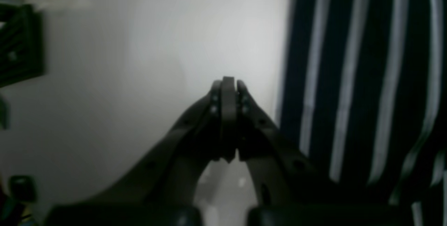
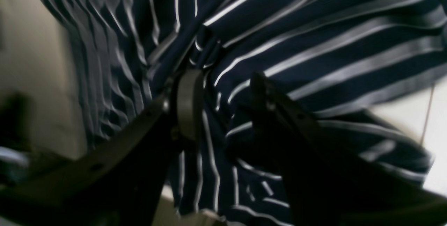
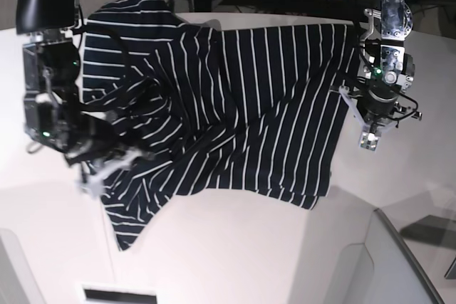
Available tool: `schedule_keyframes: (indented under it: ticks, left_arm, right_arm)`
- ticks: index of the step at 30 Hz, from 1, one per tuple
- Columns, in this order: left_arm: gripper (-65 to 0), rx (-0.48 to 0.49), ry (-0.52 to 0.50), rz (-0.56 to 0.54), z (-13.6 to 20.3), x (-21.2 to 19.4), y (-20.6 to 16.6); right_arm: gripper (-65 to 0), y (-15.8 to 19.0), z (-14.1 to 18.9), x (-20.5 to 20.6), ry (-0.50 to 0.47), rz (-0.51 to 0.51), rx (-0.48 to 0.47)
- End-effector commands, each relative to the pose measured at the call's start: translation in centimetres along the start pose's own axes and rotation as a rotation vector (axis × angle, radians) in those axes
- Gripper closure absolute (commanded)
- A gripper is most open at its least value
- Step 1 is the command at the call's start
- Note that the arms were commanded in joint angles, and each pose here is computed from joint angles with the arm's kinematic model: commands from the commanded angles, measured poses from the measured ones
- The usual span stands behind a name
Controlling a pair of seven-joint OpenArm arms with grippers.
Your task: Layout the t-shirt on the table in an organized manner, then fold the t-shirt properly
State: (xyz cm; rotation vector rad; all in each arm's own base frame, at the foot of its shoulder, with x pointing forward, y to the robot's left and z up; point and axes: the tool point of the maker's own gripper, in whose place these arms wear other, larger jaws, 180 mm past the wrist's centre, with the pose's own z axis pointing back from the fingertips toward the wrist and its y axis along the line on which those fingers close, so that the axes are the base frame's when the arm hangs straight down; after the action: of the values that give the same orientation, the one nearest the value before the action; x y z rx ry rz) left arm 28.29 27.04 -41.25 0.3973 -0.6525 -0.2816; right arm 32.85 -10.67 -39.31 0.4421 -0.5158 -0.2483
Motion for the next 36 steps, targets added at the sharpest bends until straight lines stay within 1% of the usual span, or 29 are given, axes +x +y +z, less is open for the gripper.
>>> schedule_keyframes:
  ticks: [1, 2, 3, 7, 11, 13, 16, 19, 20, 21, 23, 25, 28, 29, 30, 33, 36]
  left_arm:
    - [0.0, 0.019, -0.045, 0.000, -0.1, 1.8, 0.3]
    - [0.0, -0.003, -0.040, -0.008, -0.5, 2.0, -0.7]
    - [0.0, -0.027, -0.033, -0.021, -0.9, 2.0, -1.8]
    - [0.0, -0.104, -0.019, -0.064, -2.1, 2.6, -5.5]
    - [0.0, -0.122, -0.017, -0.068, -2.0, 2.6, -6.4]
    - [0.0, -0.121, -0.014, -0.069, -2.0, 2.4, -6.3]
    - [0.0, -0.119, 0.013, -0.077, -1.9, 0.9, -6.2]
    - [0.0, -0.105, 0.038, -0.103, -1.9, -0.6, -5.1]
    - [0.0, -0.101, 0.043, -0.109, -1.9, -0.9, -4.9]
    - [0.0, -0.099, 0.048, -0.115, -1.9, -1.1, -4.7]
    - [0.0, -0.094, 0.054, -0.115, -1.9, -1.4, -4.4]
    - [0.0, -0.070, 0.071, -0.089, -1.9, -2.2, -3.2]
    - [0.0, -0.044, 0.077, -0.057, -2.0, -2.4, -1.9]
    - [0.0, -0.041, 0.078, -0.051, -2.0, -2.4, -1.8]
    - [0.0, -0.039, 0.079, -0.052, -2.0, -2.4, -1.7]
    - [0.0, -0.038, 0.077, -0.056, -2.0, -2.4, -1.7]
    - [0.0, -0.040, 0.078, -0.057, -1.9, -2.4, -1.8]
  right_arm:
    - [-20.9, -2.0, 0.8, 2.3, -0.061, -0.027, -0.046]
    - [-20.9, -3.2, 0.5, 2.0, -0.043, -0.051, -0.064]
    - [-20.9, -4.3, 0.2, 1.8, -0.026, -0.050, -0.086]
    - [-20.9, -7.7, -0.9, 2.6, -0.029, -0.049, -0.139]
    - [-20.9, -9.6, -2.1, 3.0, -0.005, -0.067, -0.162]
    - [-20.9, -10.5, -2.4, 2.9, 0.017, -0.069, -0.171]
    - [-20.9, -11.4, -3.1, 3.3, 0.017, -0.074, -0.189]
    - [-20.6, -12.9, -3.8, 3.2, 0.035, -0.034, -0.240]
    - [-18.9, -13.1, -4.1, 3.1, 0.042, -0.023, -0.250]
    - [-14.3, -13.2, -4.4, 2.9, 0.044, -0.016, -0.256]
    - [0.0, -13.4, -4.6, 2.8, 0.040, -0.012, -0.261]
    - [-0.9, -13.2, -4.5, 3.1, 0.028, -0.010, -0.258]
    - [0.0, -12.0, -3.9, 3.9, -0.016, 0.022, -0.233]
    - [0.0, -11.9, -3.4, 4.3, -0.037, 0.018, -0.226]
    - [0.0, -11.9, -2.9, 5.0, -0.064, 0.001, -0.228]
    - [0.0, -12.9, -1.7, 5.6, -0.112, -0.082, -0.288]
    - [0.0, -13.4, -1.4, 5.5, -0.102, -0.121, -0.320]
